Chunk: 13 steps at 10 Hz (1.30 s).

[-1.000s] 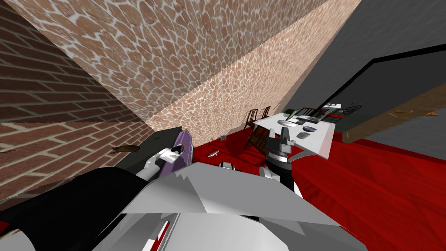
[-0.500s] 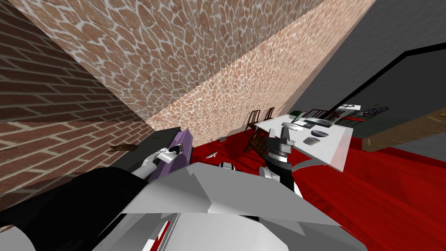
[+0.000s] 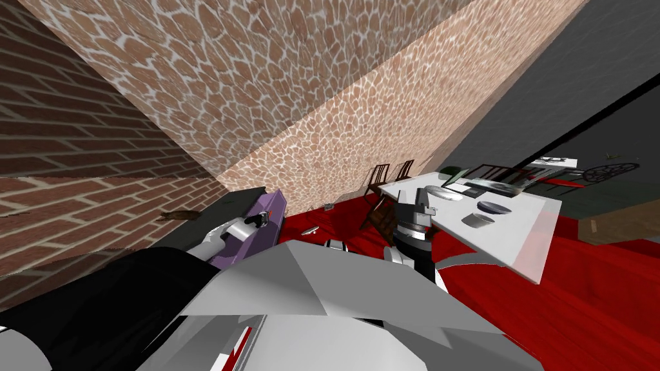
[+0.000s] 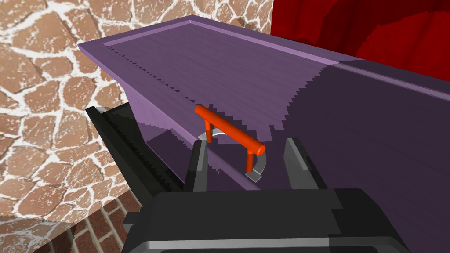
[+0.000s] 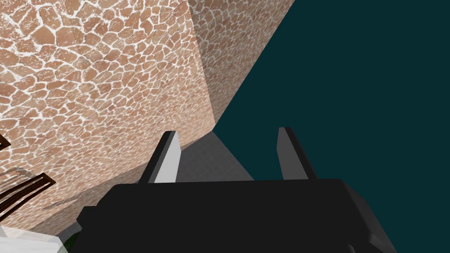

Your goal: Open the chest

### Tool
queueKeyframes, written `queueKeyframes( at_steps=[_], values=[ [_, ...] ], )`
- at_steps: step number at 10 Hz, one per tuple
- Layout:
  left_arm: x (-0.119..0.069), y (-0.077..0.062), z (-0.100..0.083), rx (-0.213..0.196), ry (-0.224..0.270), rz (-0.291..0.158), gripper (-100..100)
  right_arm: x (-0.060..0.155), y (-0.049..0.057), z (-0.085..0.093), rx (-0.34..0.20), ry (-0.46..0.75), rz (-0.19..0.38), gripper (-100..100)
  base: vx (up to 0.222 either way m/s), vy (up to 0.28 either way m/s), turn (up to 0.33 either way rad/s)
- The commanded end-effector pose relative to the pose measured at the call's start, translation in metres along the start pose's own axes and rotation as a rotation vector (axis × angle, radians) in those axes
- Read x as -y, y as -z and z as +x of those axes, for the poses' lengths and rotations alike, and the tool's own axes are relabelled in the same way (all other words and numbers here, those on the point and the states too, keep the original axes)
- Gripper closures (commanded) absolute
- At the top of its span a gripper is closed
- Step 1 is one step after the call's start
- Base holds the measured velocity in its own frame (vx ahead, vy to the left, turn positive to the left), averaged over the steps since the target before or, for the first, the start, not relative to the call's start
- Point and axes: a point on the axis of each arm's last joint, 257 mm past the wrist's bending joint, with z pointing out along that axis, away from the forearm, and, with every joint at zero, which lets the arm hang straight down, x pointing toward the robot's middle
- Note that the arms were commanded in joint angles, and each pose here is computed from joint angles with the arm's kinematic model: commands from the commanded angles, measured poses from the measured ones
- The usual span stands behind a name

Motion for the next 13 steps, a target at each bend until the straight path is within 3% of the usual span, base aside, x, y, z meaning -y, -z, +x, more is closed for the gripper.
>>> queueKeyframes(
  at_steps=[1, 7, 8, 9, 13],
  values=[
    [0.017, 0.012, 0.003, -0.016, -0.019, 0.008, -100, 0.000, 0.000, 0.000, 0.000, 0.000, 0.000, 0, 0.032, 0.010, 0.089],
    [0.042, 0.036, 0.021, -0.065, -0.072, 0.007, -100, 0.000, 0.000, 0.000, 0.000, 0.000, 0.000, 0, 0.047, -0.009, 0.116],
    [0.041, 0.034, 0.020, -0.060, -0.067, 0.009, -100, 0.000, 0.000, 0.000, 0.000, 0.000, 0.000, 0, 0.025, -0.007, 0.027],
    [0.041, 0.034, 0.020, -0.061, -0.066, 0.008, 0, 0.000, 0.000, 0.000, 0.000, 0.000, 0.000, 0, 0.006, -0.003, -0.006],
    [0.041, 0.034, 0.021, -0.061, -0.066, 0.009, 0, 0.000, 0.000, 0.000, 0.000, 0.000, 0.000, 0, 0.000, 0.000, 0.000]
  ],
)
